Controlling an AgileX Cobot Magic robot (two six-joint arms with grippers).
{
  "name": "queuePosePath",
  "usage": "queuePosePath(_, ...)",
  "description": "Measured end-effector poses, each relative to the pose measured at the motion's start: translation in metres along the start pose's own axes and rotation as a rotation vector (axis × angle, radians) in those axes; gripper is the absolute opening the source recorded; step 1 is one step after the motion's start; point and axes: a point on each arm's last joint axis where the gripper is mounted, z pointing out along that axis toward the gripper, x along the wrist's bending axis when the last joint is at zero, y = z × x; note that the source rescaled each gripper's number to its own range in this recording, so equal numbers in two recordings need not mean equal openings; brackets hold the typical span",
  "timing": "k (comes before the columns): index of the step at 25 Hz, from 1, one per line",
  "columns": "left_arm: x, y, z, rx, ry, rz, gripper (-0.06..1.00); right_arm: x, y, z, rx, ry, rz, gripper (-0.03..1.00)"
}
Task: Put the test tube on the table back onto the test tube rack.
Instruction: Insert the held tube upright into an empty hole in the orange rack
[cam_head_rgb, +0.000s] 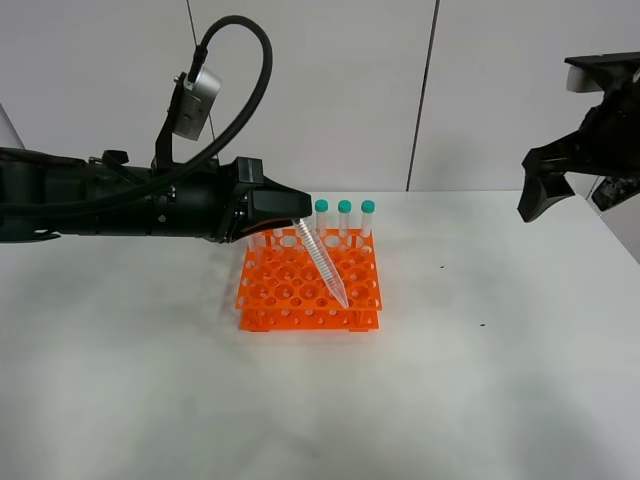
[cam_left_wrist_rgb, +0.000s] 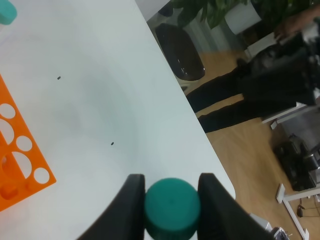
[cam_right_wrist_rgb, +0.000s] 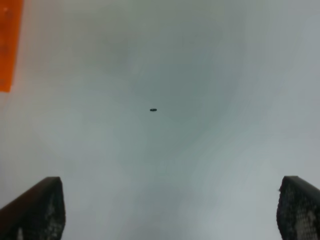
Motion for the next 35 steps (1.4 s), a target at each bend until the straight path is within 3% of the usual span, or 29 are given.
queuePosePath(4,0.0,0.0,0.0,0.0,0.0,0.0,0.02,0.005,-0.043,-0.019,-0.021,0.021,0.007,0.99)
queuePosePath(10,0.0,0.0,0.0,0.0,0.0,0.0,0.02,0.013,-0.15,-0.029,-0.065,0.026,0.003,0.99)
queuePosePath(13,0.0,0.0,0.0,0.0,0.0,0.0,0.02,0.016,-0.198,-0.03,-0.206,0.019,0.001,0.99)
queuePosePath(19,0.0,0.0,0.0,0.0,0.0,0.0,0.02,0.02,-0.268,-0.037,-0.607,-0.005,-0.012,0.99)
queuePosePath(25,0.0,0.0,0.0,0.0,0.0,0.0,0.02,0.022,-0.304,-0.045,-0.824,-0.02,-0.008,0.99)
queuePosePath(35,-0.008,0.004,-0.009,-0.024,-0.005,0.011,0.02,0.018,-0.306,-0.046,-0.834,-0.039,0.044,0.99)
